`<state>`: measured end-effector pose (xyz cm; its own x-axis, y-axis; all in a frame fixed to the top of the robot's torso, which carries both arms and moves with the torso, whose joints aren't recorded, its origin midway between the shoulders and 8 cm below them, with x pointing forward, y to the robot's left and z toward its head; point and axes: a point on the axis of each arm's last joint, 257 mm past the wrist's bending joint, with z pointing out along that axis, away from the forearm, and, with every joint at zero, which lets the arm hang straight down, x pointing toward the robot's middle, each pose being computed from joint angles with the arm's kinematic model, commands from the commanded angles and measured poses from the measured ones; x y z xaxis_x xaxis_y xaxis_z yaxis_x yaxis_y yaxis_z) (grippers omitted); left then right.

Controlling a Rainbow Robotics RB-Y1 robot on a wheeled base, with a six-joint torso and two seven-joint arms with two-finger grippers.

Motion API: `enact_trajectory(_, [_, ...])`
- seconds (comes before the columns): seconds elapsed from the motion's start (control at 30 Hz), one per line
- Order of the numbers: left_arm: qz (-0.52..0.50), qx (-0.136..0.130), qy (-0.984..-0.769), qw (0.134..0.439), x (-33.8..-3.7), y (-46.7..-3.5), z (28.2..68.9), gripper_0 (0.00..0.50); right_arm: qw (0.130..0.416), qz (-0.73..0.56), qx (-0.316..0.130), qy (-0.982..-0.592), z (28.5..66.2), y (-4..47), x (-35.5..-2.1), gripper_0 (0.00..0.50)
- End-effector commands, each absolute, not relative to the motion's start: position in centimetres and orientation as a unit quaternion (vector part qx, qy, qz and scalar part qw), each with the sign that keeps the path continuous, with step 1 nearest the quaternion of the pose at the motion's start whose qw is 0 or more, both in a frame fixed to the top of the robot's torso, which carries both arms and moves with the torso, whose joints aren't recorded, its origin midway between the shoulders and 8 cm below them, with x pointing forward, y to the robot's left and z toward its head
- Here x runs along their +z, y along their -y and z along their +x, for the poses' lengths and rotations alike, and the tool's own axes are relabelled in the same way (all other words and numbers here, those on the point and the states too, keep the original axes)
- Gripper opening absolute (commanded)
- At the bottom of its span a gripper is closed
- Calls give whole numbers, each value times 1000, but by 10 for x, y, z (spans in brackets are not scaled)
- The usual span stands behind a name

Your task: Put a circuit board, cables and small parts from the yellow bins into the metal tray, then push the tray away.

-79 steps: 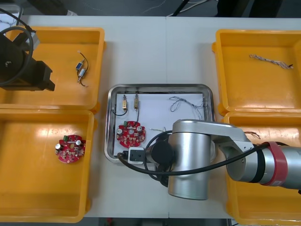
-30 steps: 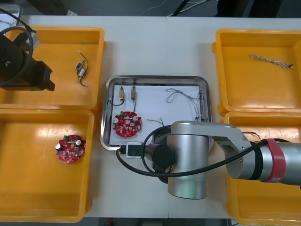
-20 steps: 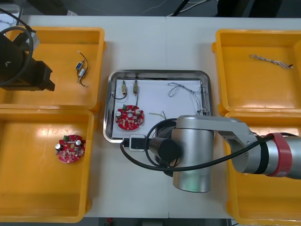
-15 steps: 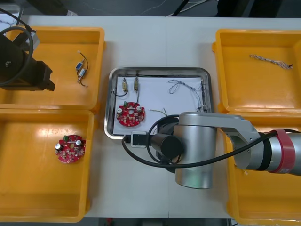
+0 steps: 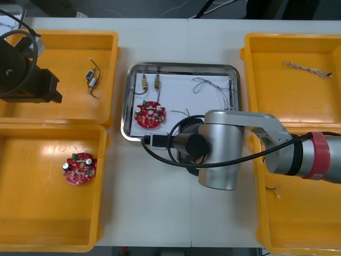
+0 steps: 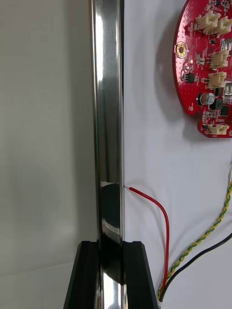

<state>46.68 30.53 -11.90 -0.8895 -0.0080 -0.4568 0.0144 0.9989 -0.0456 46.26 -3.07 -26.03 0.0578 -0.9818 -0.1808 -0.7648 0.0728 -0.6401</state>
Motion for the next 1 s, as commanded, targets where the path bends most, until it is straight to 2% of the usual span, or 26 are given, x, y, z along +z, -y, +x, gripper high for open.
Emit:
enact_trajectory(0.03, [-24, -1, -971, 237, -117, -322, 461, 500, 327, -664, -190, -645, 481, 22, -239, 0])
enact_trajectory(0.47, [-24, -1, -971, 237, -117, -322, 461, 500, 336, -664, -198, -638, 508, 18, -221, 0])
enact_trajectory(0.73, [-24, -1, -971, 237, -117, -322, 461, 500, 339, -666, -219, -628, 525, 19, -208, 0])
enact_trajectory(1.0, [-24, -1, -971, 237, -117, -322, 461, 500, 354, -669, -224, -614, 541, 15, -196, 0])
